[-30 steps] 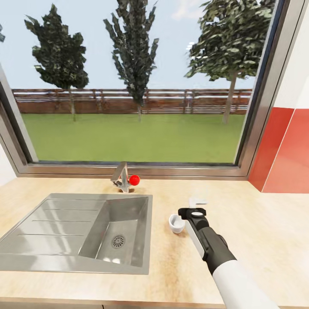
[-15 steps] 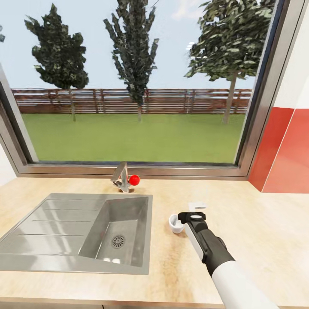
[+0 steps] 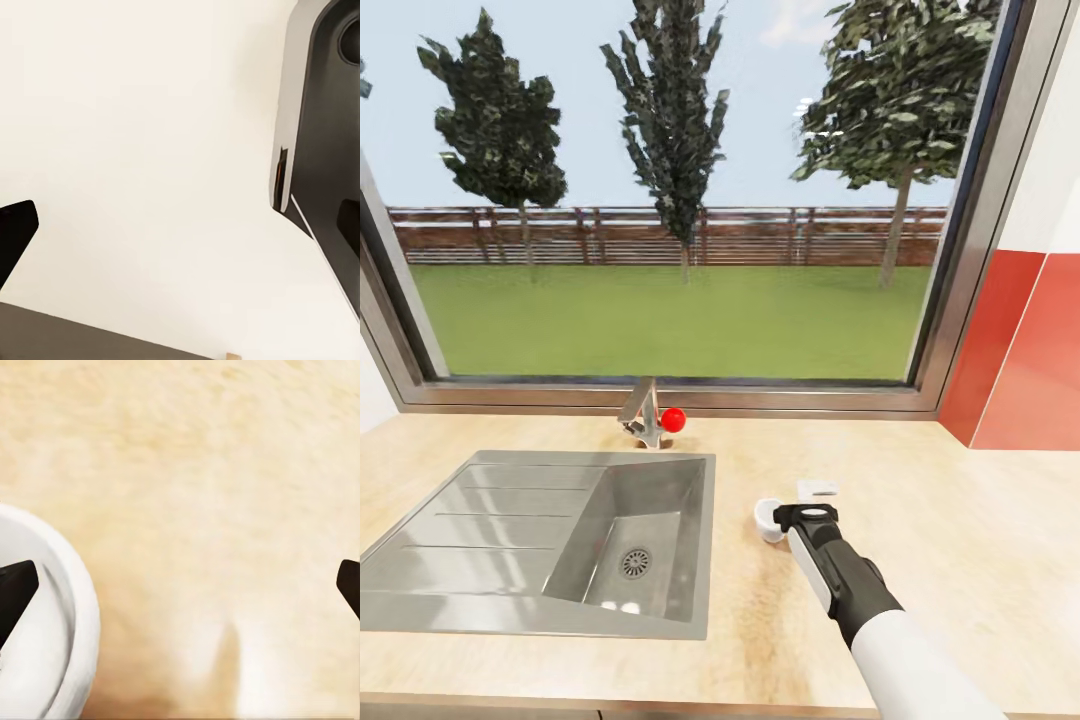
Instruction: Set up a coffee station on the kitchen countertop: keep the coffee maker on the countertop, move the bottle of coffee from the kitchen shelf to the counter next to the coffee maker, place a paper coffee filter on top of the coffee maker, put the saucer next to the coffee maker with the coffee cup on the saucer, and place the electric kettle next to the coffee maker.
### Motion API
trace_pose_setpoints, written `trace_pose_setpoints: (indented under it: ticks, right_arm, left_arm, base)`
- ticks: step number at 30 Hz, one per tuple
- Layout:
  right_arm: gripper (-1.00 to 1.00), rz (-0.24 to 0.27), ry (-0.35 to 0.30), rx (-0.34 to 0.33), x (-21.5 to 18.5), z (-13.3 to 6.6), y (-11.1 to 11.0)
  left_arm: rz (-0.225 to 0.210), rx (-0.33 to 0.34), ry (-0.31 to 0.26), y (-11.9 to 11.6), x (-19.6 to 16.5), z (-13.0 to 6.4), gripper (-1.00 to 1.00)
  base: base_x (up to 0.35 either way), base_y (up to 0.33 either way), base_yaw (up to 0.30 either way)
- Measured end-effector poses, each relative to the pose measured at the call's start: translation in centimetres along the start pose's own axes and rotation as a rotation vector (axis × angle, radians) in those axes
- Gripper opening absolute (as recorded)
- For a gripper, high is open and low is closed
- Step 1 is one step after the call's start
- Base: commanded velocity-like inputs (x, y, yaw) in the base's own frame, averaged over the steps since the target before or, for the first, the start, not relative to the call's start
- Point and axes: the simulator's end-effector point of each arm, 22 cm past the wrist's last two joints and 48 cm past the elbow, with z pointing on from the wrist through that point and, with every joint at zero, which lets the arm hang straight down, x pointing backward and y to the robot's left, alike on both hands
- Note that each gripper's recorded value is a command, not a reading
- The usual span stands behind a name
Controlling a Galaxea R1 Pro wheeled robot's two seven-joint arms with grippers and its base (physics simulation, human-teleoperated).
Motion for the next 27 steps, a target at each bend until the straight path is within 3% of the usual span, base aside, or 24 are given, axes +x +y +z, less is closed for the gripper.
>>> trace_pose_setpoints:
  ticks: [22, 26, 27]
  right_arm:
    - [1.00, -0.001, 0.006, -0.001, 0.3, 0.1, 0.1]
    - [1.00, -0.003, 0.008, -0.005, 0.3, 0.0, 0.3]
    - [1.00, -0.005, 0.029, -0.018, 1.2, 0.0, 1.4]
  left_arm:
    - [0.000, 0.000, 0.000, 0.0, 0.0, 0.0, 1.00]
    - [0.000, 0.001, 0.000, 0.0, 0.0, 0.0, 1.00]
    - [0.000, 0.001, 0.000, 0.0, 0.0, 0.0, 1.00]
  base:
    - [0.000, 0.000, 0.000]
    - [0.000, 0.000, 0.000]
    - [0.000, 0.000, 0.000]
